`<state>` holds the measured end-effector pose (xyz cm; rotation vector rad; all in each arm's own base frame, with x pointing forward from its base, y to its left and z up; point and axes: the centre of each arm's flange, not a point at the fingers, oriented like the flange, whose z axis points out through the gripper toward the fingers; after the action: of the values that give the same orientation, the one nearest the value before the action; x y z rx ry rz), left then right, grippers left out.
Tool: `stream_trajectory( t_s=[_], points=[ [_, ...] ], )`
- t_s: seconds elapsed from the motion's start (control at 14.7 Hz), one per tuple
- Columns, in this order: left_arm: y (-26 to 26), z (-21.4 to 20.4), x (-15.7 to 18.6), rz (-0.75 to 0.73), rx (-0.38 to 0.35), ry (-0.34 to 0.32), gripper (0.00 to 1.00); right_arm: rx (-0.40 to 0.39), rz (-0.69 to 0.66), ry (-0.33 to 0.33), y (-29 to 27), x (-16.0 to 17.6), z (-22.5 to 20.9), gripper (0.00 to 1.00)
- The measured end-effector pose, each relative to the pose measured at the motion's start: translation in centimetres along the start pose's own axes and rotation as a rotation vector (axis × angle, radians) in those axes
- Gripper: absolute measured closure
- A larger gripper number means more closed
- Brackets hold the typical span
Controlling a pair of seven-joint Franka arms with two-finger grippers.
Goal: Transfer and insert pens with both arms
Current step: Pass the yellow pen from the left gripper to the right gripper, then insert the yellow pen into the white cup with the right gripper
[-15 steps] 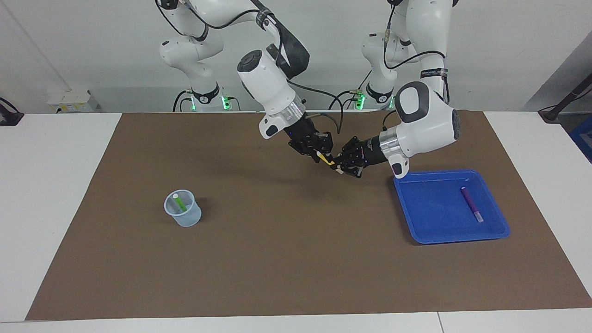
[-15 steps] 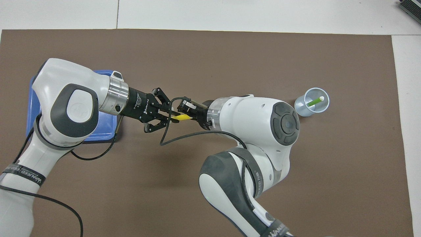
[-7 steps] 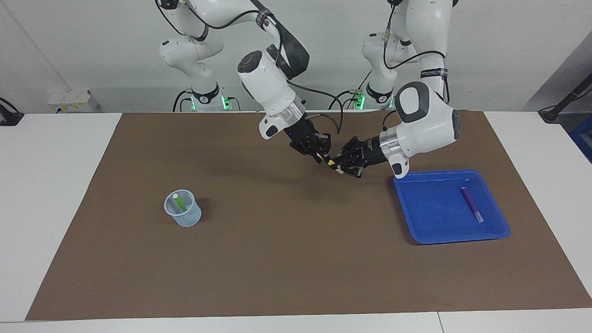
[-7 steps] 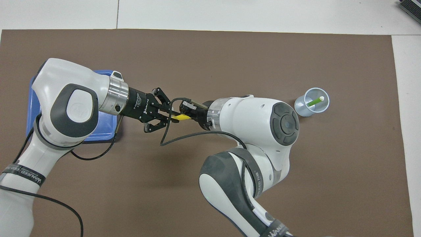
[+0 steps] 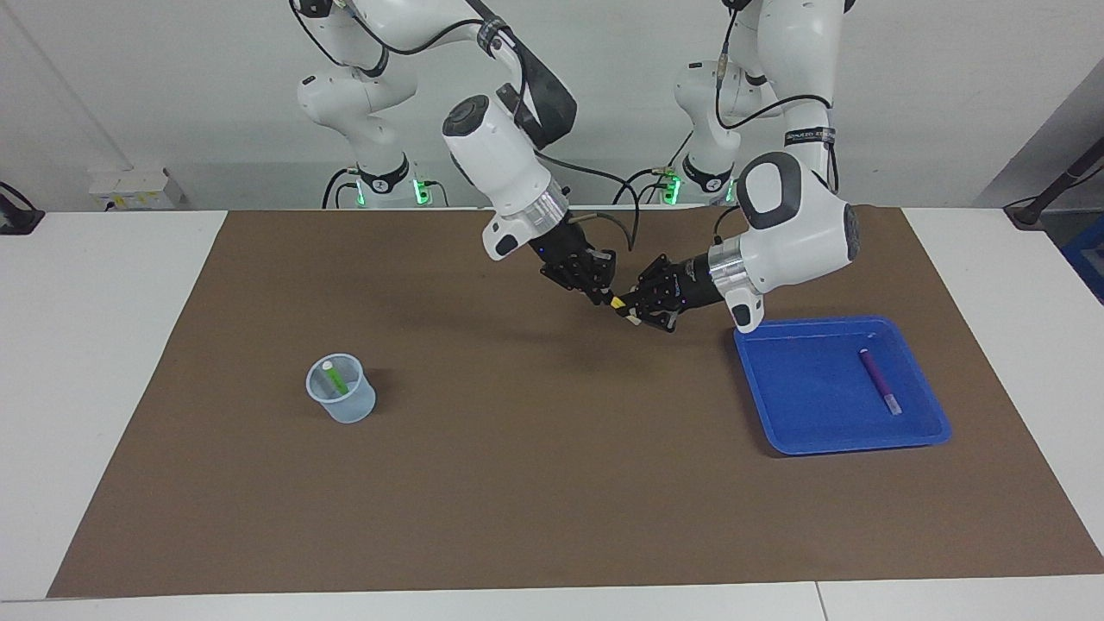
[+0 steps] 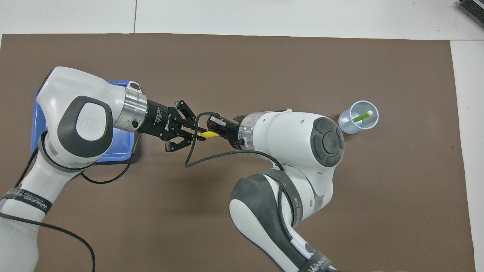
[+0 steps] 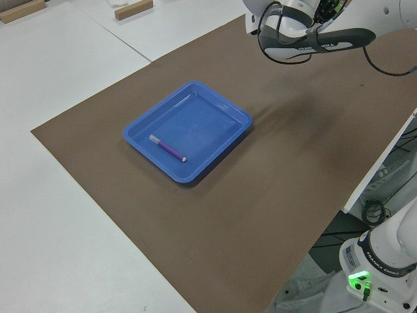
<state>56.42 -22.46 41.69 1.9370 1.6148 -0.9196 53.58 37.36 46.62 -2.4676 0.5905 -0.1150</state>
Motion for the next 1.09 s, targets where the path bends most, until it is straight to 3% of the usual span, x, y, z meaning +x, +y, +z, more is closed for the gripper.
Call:
stream_trajectory(
  t_s=[0.2,0.27,0.41,0.68,0.75,1.09],
  points=[
    [0.0,0.4,-0.5,-0.003,-0.006,-0.006,0.82,-0.023,-0.039,-0.009,0.0,0.6,-0.5,0.82],
    [0.0,0.6,-0.7,0.000,-0.007,-0.005,0.76,-0.059,-0.068,-0.005,0.2,1.2,-1.0,0.82],
    [0.1,0.3,-0.5,0.002,-0.013,-0.004,0.54,-0.135,-0.108,0.005,1.7,4.0,-2.7,0.82],
    [0.0,-0.3,-0.8,0.033,-0.018,0.012,0.10,-0.185,-0.188,-0.011,3.9,8.0,-5.6,0.82],
    [-0.1,-0.5,-0.9,0.050,-0.016,0.035,0.00,-0.210,-0.220,-0.011,4.5,8.6,-5.9,0.82],
    [-0.9,-1.9,0.0,0.358,0.073,0.306,0.00,-0.362,-0.413,-0.043,9.6,13.3,-10.0,0.82]
  ],
)
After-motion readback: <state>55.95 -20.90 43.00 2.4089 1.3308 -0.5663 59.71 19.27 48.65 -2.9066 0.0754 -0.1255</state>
